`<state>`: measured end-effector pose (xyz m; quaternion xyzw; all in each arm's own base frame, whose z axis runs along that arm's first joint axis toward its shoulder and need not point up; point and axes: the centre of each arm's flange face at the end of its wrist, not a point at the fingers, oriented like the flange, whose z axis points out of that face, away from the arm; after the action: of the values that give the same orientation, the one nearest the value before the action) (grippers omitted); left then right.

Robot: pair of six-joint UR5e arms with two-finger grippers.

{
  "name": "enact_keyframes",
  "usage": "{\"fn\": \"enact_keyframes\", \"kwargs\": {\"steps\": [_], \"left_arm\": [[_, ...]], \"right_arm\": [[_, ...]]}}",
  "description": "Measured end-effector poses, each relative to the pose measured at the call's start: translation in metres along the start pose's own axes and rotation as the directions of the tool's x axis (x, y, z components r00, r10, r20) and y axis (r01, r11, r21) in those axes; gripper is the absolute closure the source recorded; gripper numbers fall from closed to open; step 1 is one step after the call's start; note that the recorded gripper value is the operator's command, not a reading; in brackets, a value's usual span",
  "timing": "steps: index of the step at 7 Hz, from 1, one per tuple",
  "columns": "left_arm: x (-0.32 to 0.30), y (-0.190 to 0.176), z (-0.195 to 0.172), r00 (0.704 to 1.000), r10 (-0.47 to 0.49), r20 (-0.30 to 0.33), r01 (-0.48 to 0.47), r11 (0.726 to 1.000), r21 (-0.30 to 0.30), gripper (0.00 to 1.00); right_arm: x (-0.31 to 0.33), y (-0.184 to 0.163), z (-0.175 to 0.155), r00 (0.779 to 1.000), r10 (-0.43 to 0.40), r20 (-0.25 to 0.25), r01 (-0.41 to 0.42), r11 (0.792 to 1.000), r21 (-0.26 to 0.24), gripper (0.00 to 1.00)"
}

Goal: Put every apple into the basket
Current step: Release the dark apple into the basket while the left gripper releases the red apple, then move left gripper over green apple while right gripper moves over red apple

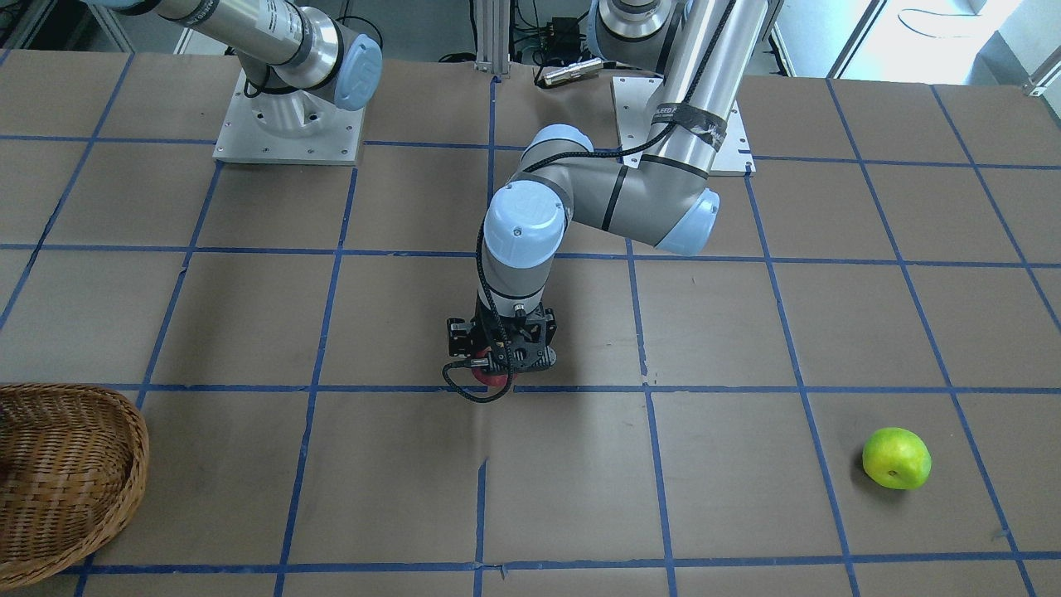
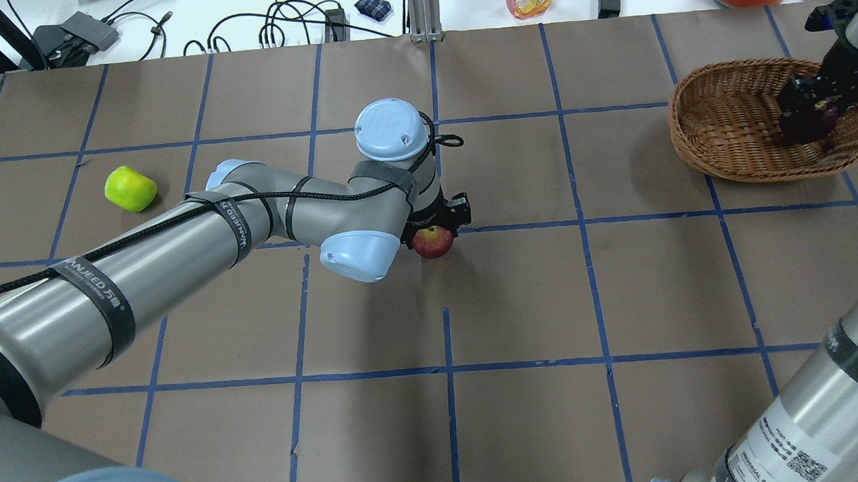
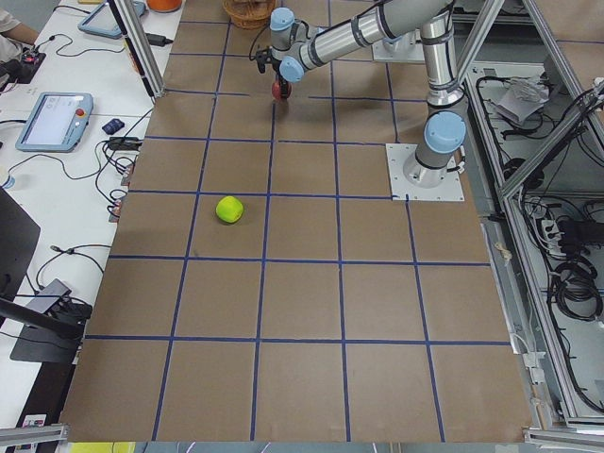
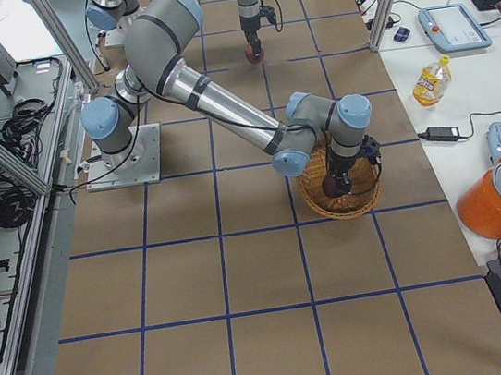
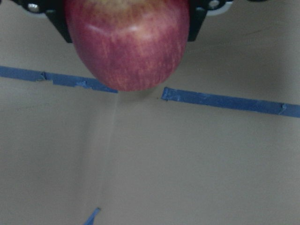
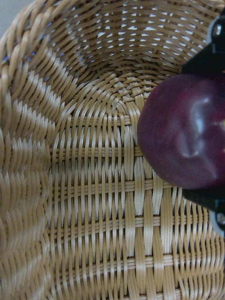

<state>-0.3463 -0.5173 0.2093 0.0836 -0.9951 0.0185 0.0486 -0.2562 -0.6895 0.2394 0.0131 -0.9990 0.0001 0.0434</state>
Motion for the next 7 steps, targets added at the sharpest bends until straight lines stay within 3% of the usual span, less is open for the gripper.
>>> {"fn": "enact_keyframes", "kwargs": {"steps": [1, 2, 5, 7], "left_arm": [[0.0, -0.002, -0.013, 1.0, 0.012, -0.011, -0.012, 1.0, 0.019, 0.0], [-0.002, -0.007, -0.03, 0.999, 0.032, -0.014, -0.032, 0.999, 0.032, 0.0], [-0.06, -0.034, -0.098, 0.984, 0.177, 0.012, -0.177, 0.984, 0.002, 0.0], [-0.149, -0.057, -0.149, 0.967, 0.254, 0.036, -0.252, 0.967, -0.043, 0.02]], "right_arm": [[0.0, 0.0, 0.003, 1.0, -0.011, -0.001, 0.011, 1.0, 0.001, 0.15], [0.001, -0.001, 0.006, 1.0, -0.015, -0.001, 0.015, 1.0, 0.0, 0.0], [0.009, 0.005, 0.004, 1.0, -0.023, 0.001, 0.023, 1.0, -0.014, 0.0], [0.0, 0.015, -0.031, 0.999, -0.027, 0.016, 0.028, 0.999, -0.041, 0.0]]}}
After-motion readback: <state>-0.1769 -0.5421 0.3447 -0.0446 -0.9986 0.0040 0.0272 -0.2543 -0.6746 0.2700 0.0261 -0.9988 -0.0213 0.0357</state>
